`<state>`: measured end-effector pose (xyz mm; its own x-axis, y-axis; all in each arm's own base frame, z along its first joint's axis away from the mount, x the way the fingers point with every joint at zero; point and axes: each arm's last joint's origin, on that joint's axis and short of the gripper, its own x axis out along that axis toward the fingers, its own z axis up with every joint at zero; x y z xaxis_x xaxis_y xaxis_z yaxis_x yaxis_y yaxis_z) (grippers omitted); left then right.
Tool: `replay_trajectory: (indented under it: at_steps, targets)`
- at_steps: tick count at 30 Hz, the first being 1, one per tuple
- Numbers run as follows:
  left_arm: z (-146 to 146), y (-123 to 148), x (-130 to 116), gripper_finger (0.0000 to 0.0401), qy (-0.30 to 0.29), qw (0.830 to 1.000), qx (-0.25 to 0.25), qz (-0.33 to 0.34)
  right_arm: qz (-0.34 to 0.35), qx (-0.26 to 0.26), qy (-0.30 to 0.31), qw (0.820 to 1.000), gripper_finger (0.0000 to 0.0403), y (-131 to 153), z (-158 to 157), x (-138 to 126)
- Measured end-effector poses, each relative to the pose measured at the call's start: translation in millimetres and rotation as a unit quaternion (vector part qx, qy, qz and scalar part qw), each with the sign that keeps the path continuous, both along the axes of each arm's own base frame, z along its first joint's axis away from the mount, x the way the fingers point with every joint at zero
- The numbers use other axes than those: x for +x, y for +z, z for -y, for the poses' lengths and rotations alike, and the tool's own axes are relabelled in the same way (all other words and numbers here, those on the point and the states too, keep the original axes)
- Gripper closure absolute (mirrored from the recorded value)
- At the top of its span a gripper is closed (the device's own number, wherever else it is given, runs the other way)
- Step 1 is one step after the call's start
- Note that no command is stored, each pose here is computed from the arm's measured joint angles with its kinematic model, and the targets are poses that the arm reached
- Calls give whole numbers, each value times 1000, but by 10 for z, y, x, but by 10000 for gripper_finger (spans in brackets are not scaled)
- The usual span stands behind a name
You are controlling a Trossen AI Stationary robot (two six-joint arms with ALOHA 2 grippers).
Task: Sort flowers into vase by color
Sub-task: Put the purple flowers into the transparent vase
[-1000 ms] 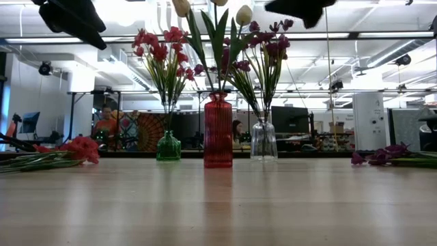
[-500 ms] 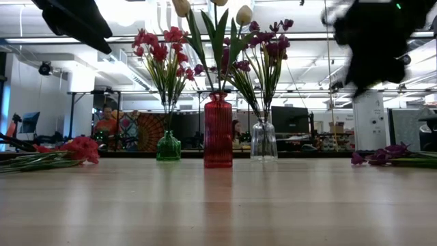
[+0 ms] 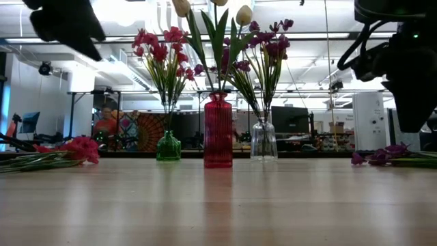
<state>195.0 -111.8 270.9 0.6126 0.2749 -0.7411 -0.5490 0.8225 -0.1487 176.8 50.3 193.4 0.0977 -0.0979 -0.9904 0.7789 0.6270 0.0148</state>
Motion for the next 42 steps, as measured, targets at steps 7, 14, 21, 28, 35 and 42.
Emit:
replay_trajectory:
  at_steps: [7, 14, 21, 28, 35, 42]
  targets:
    - [-5, -213, -64, 144, 100, 988, -53, -101, -10, -9, 23, 1000, 186, -30, -2, 16]
    - [34, -447, -87, 144, 199, 953, -79, -214, -9, -15, 36, 999, 186, -28, 1, 17]
    - [81, -607, -7, 147, 209, 943, -66, -249, -6, -23, 41, 999, 186, -27, 5, 21]
    - [101, -692, 30, 174, 209, 941, -49, -263, -11, -23, 32, 999, 186, -27, 9, 8]
    - [96, -693, 34, 189, 197, 944, -38, -262, -45, -36, 3, 998, 186, -55, 74, -58]
    - [91, -681, 41, 191, 184, 949, -23, -256, -90, -52, -44, 994, 186, -162, 232, -156]
